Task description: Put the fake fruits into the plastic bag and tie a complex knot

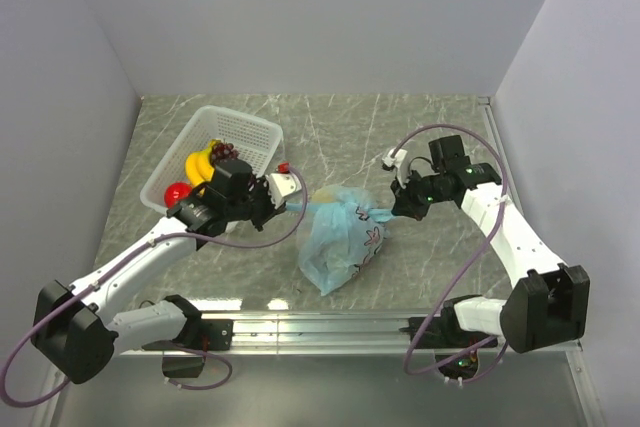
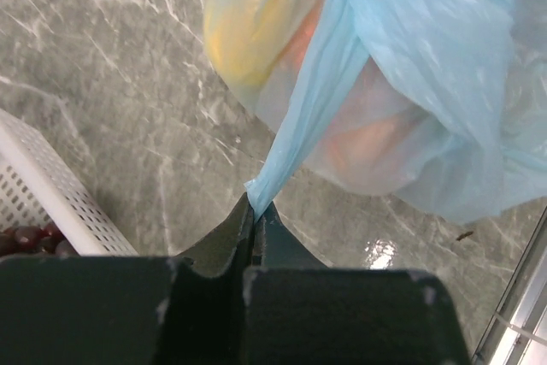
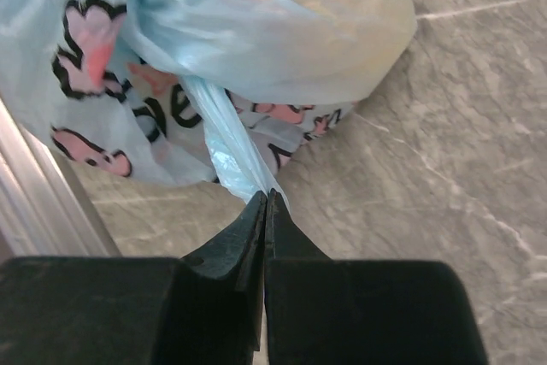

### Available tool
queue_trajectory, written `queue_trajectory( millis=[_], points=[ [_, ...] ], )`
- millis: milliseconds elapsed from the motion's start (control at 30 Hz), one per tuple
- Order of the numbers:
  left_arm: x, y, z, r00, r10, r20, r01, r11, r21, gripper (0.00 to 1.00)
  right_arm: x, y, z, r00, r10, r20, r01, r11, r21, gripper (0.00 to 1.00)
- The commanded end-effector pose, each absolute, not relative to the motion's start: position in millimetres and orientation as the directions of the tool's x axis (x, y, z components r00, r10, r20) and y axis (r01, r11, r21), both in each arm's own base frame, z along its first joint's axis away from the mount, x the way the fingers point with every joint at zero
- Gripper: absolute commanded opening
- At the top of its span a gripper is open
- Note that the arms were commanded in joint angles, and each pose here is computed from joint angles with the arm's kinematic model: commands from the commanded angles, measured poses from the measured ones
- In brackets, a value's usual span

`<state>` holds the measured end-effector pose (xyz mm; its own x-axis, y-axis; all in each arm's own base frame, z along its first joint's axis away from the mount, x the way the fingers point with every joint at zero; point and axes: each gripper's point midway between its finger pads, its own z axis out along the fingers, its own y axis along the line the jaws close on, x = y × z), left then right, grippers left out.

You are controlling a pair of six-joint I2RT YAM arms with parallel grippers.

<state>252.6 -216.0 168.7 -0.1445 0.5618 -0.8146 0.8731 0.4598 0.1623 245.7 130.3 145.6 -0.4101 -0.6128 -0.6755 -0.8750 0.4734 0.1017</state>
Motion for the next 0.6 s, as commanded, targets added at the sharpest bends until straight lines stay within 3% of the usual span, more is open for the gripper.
queue_trajectory(
  millis=[0, 200, 433, 467, 500, 567],
  points=[
    [250, -185, 152, -0.218, 0.607, -0.764, 0.833, 0.523, 0.178, 0.00, 257, 79, 128, -0.432, -0.712, -0.554, -0.846, 0.533, -0.026, 0.00],
    [247, -174, 140, -0.231, 0.620, -0.750, 0.832, 0.526, 0.178, 0.00, 268, 39, 115, -0.463, -0.722, -0.514, -0.804, 0.586, -0.098, 0.00],
    [242, -198, 151, -0.189, 0.586, -0.788, 0.891, 0.440, 0.113, 0.01, 250, 86, 143, -0.452, -0.638, -0.624, -0.843, 0.534, 0.065, 0.00],
    [244, -203, 161, -0.165, 0.580, -0.798, 0.900, 0.419, 0.118, 0.06, 252, 91, 147, -0.456, -0.627, -0.631, -0.840, 0.537, 0.074, 0.05],
    [242, -208, 162, -0.164, 0.576, -0.801, 0.913, 0.396, 0.098, 0.14, 250, 96, 147, -0.456, -0.632, -0.627, -0.846, 0.527, 0.084, 0.18],
    [241, -213, 172, -0.147, 0.569, -0.809, 0.926, 0.367, 0.089, 0.37, 249, 101, 148, -0.452, -0.637, -0.625, -0.851, 0.518, 0.088, 0.51]
  ],
)
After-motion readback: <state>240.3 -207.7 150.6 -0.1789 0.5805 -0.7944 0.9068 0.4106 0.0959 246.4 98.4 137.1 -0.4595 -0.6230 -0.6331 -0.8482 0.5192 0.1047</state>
